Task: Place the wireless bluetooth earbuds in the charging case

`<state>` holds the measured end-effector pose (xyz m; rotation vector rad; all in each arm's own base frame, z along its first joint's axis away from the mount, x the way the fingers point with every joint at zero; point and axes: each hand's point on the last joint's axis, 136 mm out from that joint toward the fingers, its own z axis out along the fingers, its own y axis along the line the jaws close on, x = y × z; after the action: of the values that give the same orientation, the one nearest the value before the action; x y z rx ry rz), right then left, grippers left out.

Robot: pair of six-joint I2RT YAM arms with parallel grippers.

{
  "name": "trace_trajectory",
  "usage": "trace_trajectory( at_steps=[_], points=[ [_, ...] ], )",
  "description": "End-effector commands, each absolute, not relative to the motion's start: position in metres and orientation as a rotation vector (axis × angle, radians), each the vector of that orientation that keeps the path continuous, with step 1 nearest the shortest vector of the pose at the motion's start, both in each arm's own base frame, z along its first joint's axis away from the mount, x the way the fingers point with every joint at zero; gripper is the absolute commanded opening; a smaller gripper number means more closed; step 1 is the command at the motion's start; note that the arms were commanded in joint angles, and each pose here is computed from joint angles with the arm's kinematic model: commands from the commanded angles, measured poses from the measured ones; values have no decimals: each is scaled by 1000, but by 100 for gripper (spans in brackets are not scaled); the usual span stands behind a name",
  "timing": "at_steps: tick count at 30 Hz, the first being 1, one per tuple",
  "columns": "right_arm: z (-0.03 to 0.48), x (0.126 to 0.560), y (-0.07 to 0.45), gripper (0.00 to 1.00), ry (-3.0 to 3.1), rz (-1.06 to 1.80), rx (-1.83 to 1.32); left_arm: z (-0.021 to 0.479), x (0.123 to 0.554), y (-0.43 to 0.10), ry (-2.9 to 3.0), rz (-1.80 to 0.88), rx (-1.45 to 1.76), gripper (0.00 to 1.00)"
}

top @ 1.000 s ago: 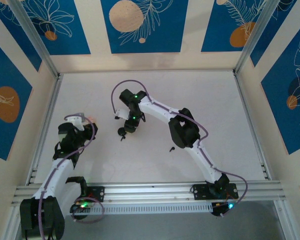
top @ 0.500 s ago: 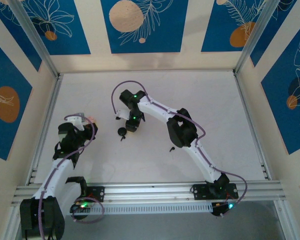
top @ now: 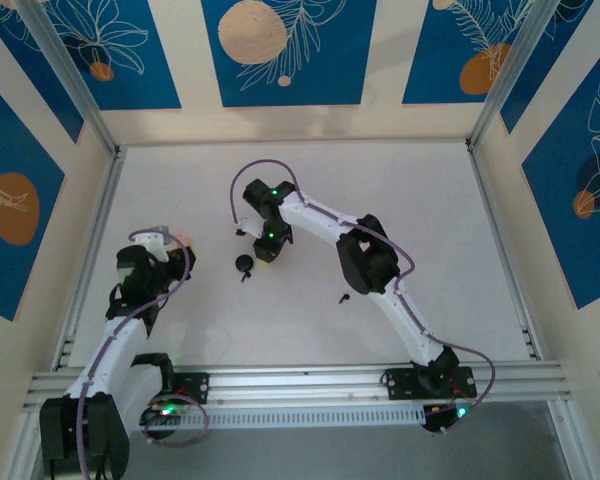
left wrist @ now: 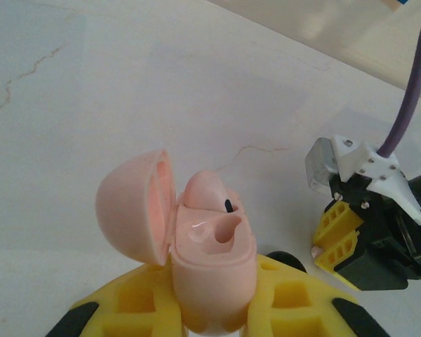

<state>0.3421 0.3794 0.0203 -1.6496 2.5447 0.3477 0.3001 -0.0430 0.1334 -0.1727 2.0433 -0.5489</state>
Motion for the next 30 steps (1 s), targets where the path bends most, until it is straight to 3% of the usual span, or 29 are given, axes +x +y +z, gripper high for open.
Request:
trace_trajectory(
  at_steps=[1,9,18,24,30],
  points=[
    [23,329,345,25,2787,257,-1435,149,302,-51,2003,-576,-109,7],
    [26,307,301,24,3024,240,-916,158,303,-73,1943,-671,-26,6],
    [17,270,261,24,3207,147,-538,159,307,-119,1923,-762,145,7],
    [43,265,268,38,3180,252,-500,155,312,-141,1943,-792,224,7],
    [81,273,271,41,3084,334,-626,156,314,-147,1934,-803,249,7]
  ],
)
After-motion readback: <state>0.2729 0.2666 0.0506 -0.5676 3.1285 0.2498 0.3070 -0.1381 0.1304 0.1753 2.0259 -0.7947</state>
